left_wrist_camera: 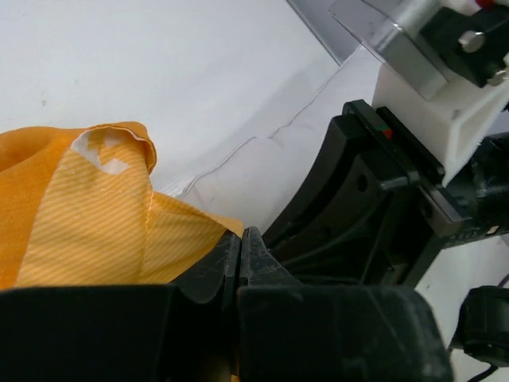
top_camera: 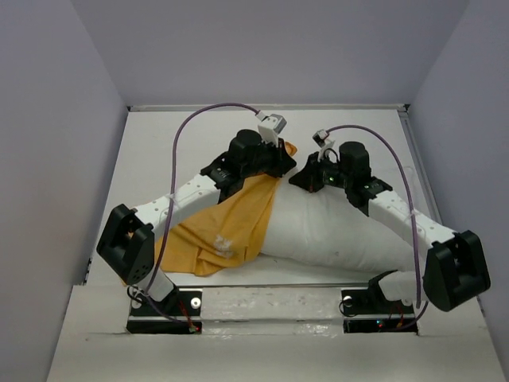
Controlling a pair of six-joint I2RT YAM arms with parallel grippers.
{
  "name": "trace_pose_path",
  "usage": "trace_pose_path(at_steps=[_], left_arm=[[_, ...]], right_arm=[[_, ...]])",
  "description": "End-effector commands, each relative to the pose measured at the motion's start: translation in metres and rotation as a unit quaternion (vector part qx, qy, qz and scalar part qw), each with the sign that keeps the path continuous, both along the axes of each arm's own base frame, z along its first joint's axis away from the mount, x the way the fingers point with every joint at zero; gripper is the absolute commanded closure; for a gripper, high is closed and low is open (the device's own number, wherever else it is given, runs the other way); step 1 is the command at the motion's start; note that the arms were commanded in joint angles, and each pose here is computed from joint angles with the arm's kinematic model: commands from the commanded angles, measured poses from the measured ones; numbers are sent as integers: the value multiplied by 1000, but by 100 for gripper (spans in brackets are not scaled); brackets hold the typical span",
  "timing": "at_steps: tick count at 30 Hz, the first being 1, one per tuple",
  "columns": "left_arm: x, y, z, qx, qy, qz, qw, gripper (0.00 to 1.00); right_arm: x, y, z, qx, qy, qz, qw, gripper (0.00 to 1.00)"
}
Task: Put the pillow into the pillowcase
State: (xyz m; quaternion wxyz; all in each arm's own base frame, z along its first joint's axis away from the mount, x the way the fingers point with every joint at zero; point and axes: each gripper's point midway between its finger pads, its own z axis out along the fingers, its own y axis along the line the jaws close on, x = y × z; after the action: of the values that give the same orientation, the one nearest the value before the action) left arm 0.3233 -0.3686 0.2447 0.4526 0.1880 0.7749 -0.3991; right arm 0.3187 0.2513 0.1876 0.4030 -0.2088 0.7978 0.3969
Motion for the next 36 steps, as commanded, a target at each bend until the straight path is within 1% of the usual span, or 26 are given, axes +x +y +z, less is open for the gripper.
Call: trace_pose_path(at_steps=[1,2,4,5,6,7,8,10,11,12,14,17,18,20,22,23,24,25,27,28,29,30,31,33,34,36], left_arm=[[-47,-57,112,-121,-83,-104,984,100],[-55,-64,119,-127,-87,-115,981,100],[-80,-81,139,-143,-99,-147,974,100],[-87,-84,144,-145,-103,-159,971,100],[-93,-84,153,-152,-107,-164,969,100],[-97,-85,159,-163,-110,-167,966,100],[-104,-86,161,-174,-101,-174,964,100],[-109,-93,165,-183,-97,-188,960,100],[-117,-98,166,-189,-90,-200,957,100],[-121,-105,170,-195,-92,-211,953,100],[-141,-120,174,-203,-90,-241,945,100],[-165,-143,173,-204,-84,-294,930,100],[-176,-149,171,-203,-80,-307,926,100],[-176,-155,156,-190,-68,-303,931,100],[-169,-150,138,-175,-57,-274,944,100],[-159,-147,131,-166,-57,-242,954,100],[-154,-142,123,-153,-57,-224,961,98],[-138,-137,107,-121,-58,-181,974,94],[-125,-127,84,-88,-48,-138,985,92],[-117,-122,75,-73,-46,-116,989,88],[-101,-113,58,-43,-50,-69,995,70],[-89,-107,55,-32,-56,-40,997,57],[-77,-100,41,-6,-56,-9,998,35],[-66,-93,39,10,-70,15,997,20],[-69,-84,43,5,-76,22,997,11],[-75,-71,75,-39,-107,30,993,5]], right_arm=[[-10,2,96,142,-105,-49,983,100],[-16,0,102,154,-105,-51,981,100],[-8,-20,116,186,-118,-130,967,100],[-12,-21,117,199,-113,-131,965,100],[-9,-29,118,208,-116,-160,958,100],[-12,-31,105,210,-104,-167,958,100],[-14,-35,111,228,-111,-173,952,100],[-10,-45,102,241,-94,-214,942,100],[-9,-50,88,237,-77,-233,940,100],[-7,-57,87,244,-74,-257,932,100],[-3,-64,77,232,-65,-281,929,100],[0,-63,67,218,-47,-288,931,100],[2,-68,64,217,-44,-303,927,100],[5,-80,61,215,-48,-337,915,100],[9,-86,60,203,-49,-350,913,100],[12,-93,51,189,-38,-365,911,100],[16,-102,47,185,-37,-384,904,100],[18,-107,41,184,-29,-394,900,100],[25,-122,29,178,-14,-414,893,100],[26,-125,26,178,-9,-419,890,100],[28,-129,21,171,-1,-424,889,100],[30,-133,18,168,2,-430,887,100],[33,-136,17,166,5,-433,886,100],[41,-148,17,160,8,-444,881,100],[44,-151,17,158,9,-447,880,100],[53,-162,19,150,7,-461,875,100]])
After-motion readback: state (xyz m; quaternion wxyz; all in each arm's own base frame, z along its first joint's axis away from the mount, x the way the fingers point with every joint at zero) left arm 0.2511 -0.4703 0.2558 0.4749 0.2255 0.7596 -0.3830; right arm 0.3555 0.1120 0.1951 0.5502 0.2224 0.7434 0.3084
